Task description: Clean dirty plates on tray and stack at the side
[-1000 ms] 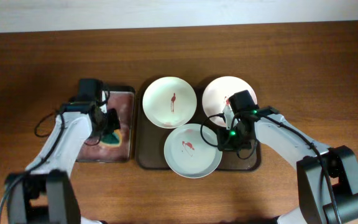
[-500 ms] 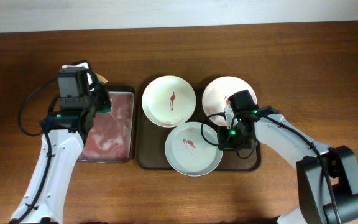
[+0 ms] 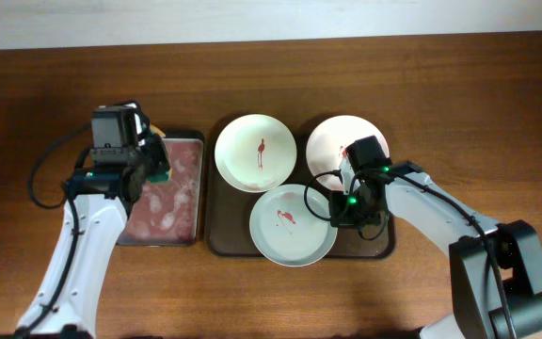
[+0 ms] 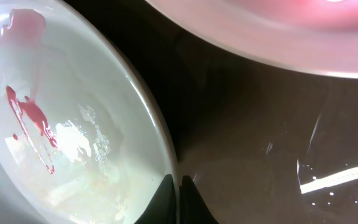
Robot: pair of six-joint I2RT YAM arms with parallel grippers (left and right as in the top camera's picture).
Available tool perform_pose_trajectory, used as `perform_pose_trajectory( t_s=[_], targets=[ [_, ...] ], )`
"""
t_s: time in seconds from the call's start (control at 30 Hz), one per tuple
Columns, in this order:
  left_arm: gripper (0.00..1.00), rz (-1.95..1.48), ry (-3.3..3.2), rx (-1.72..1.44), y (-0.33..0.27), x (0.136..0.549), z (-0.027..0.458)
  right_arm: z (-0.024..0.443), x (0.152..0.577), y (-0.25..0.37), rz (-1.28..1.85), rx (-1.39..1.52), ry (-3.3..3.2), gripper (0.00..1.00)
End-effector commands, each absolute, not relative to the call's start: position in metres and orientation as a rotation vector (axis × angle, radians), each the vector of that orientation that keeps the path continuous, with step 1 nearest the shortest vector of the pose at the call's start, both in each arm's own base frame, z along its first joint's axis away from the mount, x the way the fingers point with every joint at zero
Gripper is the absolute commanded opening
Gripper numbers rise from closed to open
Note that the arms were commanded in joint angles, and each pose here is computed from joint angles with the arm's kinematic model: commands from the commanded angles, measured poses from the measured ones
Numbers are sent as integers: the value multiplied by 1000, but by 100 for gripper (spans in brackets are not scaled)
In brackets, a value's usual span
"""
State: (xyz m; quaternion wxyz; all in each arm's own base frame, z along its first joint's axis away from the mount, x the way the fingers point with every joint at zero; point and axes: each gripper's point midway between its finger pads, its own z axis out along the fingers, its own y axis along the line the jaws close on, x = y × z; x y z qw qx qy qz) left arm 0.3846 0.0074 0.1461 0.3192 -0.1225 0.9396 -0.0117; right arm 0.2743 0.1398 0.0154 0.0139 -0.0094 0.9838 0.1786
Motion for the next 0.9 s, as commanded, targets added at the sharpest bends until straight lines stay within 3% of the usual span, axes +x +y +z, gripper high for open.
perform_pose_trajectory(
  t_s=[0.0,0.17,0.37,0.6,0.87],
  targets=[
    [0,1,2674,-341,6,370,90,15,279,140,528,-29,3058,4],
    [0,-90,2888,-343,-9,346,42,15,279,140,528,-29,3058,4],
    [0,-242,2891,-323,-27,357,84,15,279,140,528,-29,3058,4],
    [0,-846,2787,77,-166,355,115,15,278,140,527,-28,3063,4],
    [0,-1022,2884,198,-276,324,72,15,275,139,524,-25,3074,4]
  ],
)
